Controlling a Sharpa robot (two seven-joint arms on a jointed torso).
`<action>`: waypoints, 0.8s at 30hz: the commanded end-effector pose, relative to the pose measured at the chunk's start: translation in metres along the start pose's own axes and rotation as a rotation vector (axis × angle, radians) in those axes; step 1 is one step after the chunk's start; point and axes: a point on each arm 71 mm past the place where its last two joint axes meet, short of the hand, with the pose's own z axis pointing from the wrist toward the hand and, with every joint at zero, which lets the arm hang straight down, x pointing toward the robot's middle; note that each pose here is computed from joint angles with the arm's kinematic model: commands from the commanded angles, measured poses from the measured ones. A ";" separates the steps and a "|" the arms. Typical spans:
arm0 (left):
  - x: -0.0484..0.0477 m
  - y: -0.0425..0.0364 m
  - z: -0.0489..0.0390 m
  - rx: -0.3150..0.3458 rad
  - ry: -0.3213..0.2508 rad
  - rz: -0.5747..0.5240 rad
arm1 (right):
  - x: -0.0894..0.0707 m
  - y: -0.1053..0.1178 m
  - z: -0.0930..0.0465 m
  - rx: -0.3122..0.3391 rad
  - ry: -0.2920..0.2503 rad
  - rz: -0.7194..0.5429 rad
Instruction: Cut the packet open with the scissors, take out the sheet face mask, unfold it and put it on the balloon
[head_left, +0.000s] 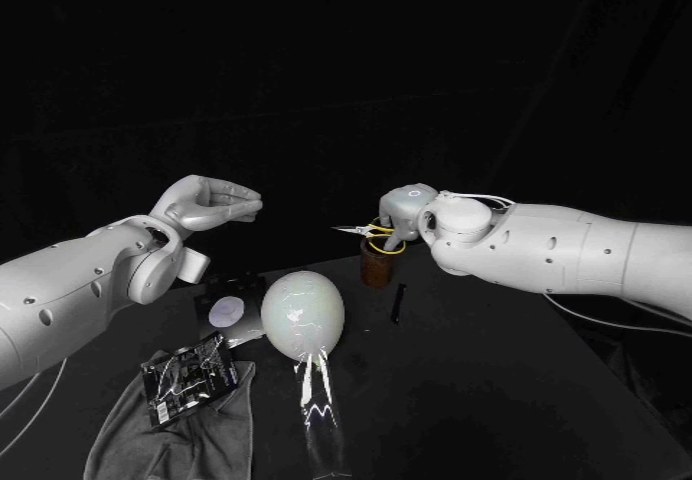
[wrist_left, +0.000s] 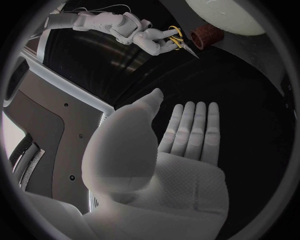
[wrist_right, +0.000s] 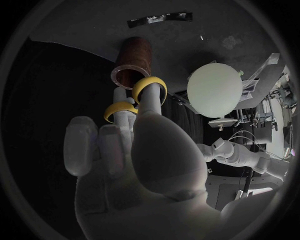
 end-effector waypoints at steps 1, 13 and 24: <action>-0.0082 -0.0073 0.0005 0.025 0.017 0.071 | 0.000 0.010 0.013 -0.030 0.007 -0.087; -0.0394 -0.0290 0.0043 0.041 -0.032 0.152 | -0.017 0.047 0.049 -0.039 -0.067 -0.166; -0.0415 -0.0499 0.0165 0.040 -0.011 0.218 | -0.036 0.068 0.062 -0.056 -0.157 -0.179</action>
